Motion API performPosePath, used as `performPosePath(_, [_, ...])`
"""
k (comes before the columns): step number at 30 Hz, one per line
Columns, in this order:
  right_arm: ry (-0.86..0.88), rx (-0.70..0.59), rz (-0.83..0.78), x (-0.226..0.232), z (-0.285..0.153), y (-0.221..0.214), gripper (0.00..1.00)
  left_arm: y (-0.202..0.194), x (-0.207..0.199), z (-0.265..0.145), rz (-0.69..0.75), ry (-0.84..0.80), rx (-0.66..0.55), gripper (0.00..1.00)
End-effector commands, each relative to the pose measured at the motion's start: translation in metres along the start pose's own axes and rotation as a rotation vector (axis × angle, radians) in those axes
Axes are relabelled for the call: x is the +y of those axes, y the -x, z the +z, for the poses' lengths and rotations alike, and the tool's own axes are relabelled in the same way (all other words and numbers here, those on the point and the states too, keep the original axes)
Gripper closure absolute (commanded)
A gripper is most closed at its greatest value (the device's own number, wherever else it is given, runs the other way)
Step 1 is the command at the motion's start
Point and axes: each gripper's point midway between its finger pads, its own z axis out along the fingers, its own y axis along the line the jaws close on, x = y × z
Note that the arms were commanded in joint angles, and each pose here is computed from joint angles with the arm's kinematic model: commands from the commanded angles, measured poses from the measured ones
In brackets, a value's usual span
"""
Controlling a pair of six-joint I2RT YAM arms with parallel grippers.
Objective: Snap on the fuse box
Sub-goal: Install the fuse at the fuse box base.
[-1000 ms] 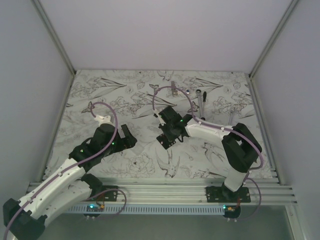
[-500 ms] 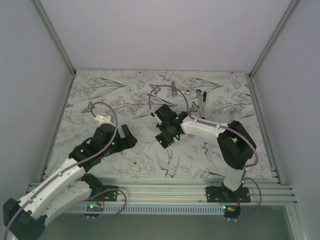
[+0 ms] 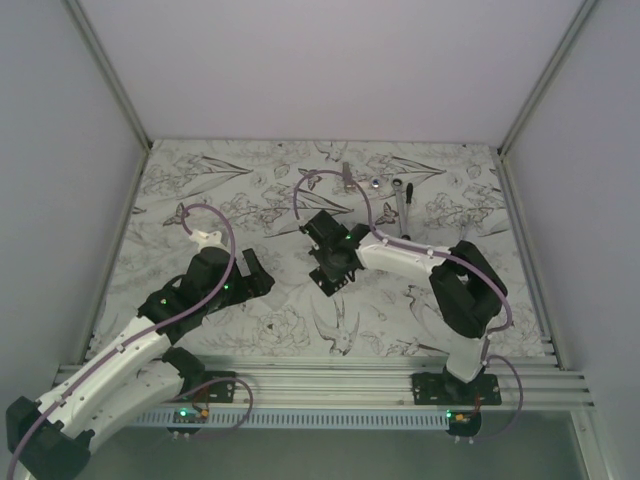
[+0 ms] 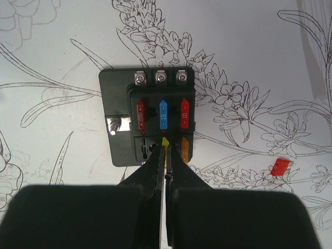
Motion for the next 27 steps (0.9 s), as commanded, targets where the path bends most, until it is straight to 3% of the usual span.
performPosePath(1, [0.031, 0.304, 0.024, 0.007, 0.026, -0.099, 1.0, 0.002, -0.002, -0.004, -0.006, 0.0, 0.005, 0.0])
performPosePath(11, [0.058, 0.317, 0.017, 0.008, 0.046, -0.08, 1.0, 0.002, 0.0, -0.007, -0.013, -0.003, -0.004, 0.0])
performPosePath(20, [0.044, 0.379, 0.036, 0.003, 0.022, -0.121, 1.0, 0.003, 0.002, -0.009, -0.012, 0.005, -0.011, 0.0])
performPosePath(27, [0.006, 0.365, 0.021, 0.002, 0.036, -0.103, 1.0, 0.002, -0.001, -0.011, -0.017, -0.009, -0.002, 0.0])
